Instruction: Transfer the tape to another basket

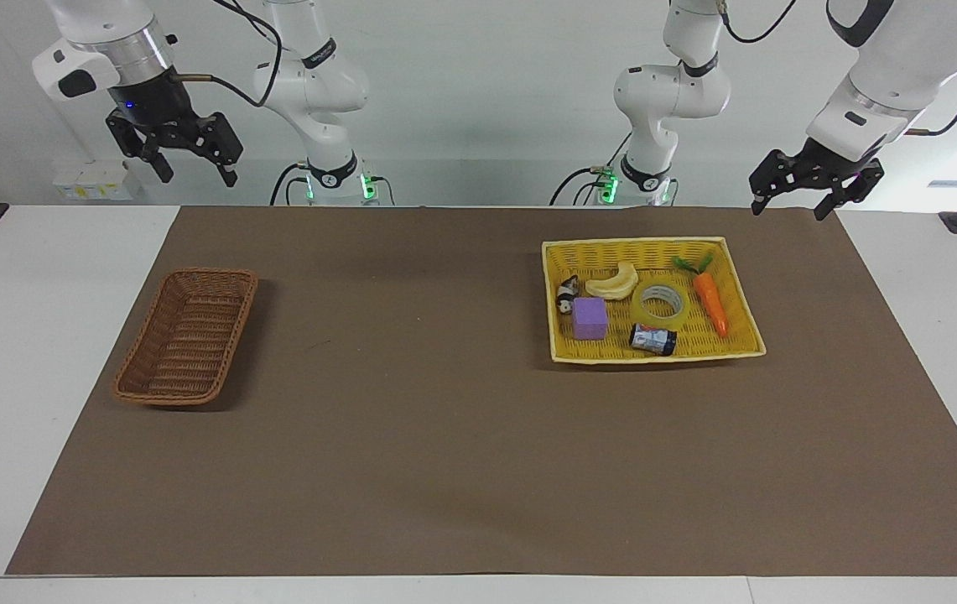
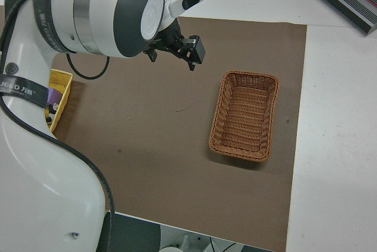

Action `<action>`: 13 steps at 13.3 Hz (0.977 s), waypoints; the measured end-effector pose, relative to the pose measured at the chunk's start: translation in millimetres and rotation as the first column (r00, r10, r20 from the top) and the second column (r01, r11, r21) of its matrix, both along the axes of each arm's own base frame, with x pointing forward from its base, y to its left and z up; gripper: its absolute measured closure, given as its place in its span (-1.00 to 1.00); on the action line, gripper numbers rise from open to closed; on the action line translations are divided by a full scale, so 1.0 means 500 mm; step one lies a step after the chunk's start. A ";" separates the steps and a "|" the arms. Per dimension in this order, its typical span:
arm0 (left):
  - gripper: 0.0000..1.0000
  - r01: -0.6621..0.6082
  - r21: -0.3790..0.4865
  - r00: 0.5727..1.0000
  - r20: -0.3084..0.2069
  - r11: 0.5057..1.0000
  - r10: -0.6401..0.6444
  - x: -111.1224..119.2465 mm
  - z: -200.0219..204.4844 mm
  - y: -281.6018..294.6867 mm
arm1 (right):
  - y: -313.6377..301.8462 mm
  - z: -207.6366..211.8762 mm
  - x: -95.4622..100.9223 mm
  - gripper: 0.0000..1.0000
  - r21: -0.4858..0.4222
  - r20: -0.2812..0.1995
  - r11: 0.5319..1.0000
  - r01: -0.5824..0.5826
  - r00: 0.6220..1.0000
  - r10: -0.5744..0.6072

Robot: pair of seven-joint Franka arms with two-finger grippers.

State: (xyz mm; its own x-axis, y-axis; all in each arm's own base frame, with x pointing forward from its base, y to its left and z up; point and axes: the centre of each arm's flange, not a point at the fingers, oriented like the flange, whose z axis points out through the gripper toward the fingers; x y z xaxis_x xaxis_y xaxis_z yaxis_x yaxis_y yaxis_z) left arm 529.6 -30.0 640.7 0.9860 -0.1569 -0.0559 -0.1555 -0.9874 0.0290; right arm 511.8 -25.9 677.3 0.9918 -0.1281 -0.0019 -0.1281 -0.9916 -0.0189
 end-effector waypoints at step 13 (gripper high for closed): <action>-1.00 -0.054 -0.001 0.998 0.034 0.999 0.054 -0.019 0.003 -0.016 | 0.000 0.000 0.000 -1.00 0.000 0.000 1.000 0.000 1.000 0.000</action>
